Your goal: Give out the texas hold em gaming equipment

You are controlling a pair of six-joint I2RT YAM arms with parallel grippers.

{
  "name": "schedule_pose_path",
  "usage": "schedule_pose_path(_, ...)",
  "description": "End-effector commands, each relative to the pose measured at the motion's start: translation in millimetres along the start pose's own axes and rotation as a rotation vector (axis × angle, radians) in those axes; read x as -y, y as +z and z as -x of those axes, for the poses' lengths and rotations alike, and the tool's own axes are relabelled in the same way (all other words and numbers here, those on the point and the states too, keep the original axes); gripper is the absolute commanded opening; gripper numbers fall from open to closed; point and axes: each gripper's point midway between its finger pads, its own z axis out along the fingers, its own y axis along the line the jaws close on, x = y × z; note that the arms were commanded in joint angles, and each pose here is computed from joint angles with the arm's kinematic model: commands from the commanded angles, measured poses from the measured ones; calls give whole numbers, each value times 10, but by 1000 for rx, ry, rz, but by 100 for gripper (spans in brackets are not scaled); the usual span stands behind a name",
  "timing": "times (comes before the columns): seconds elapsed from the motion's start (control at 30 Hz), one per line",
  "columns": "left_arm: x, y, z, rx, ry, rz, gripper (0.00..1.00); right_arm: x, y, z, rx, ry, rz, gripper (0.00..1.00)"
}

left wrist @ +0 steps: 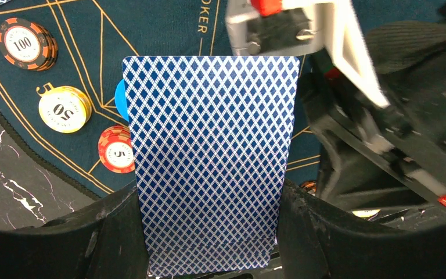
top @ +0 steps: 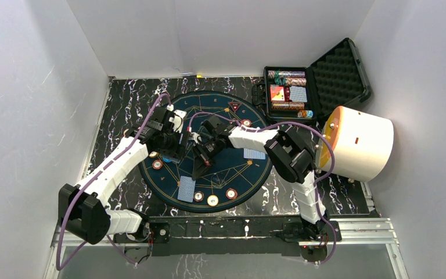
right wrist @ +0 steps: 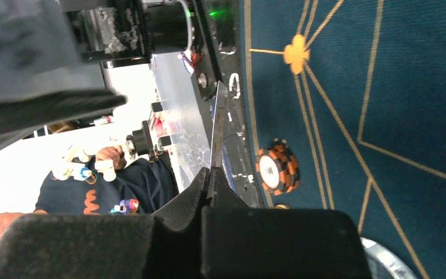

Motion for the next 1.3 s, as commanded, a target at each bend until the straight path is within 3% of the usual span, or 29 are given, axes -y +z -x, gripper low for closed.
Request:
schedule_pose_path(0.0, 19, -162, 181, 62, -15, -11, 0, 87, 39, 219, 64, -13, -8, 0)
schedule_pose_path(0.13, 33, -137, 172, 55, -22, -18, 0, 168, 91, 292, 111, 11, -29, 0)
schedule_pose_path(0.3, 34, -140, 156, 50, -25, -18, 0, 246, 132, 256, 120, 36, -61, 10)
schedule_pose_path(0.4, 45, -153, 160, 51, -25, -25, 0, 252, 132, 177, 104, 35, -85, 24)
schedule_pose_path(0.5, 82, -163, 169, 55, -13, -47, 0, 260, -25, 124, 125, 27, -149, 44)
schedule_pose_path(0.67, 179, -143, 133, 47, 24, -110, 0, 234, -571, 115, 232, -3, -284, 64)
schedule_pose_path(0.8, 237, -126, 77, 38, 69, -135, 0, 210, -1025, 209, 367, -7, -311, 75)
schedule_pose_path(1.0, 372, -136, 53, 50, 176, -154, 0, -47, -1289, 473, 498, -43, -185, 80)
schedule_pose_path(1.13, 456, -126, 32, 43, 228, -168, 0, -216, -1270, 625, 497, -87, -69, 84)
schedule_pose_path(1.27, 517, -119, 7, 37, 264, -183, 0, -253, -1228, 696, 478, -86, -4, 79)
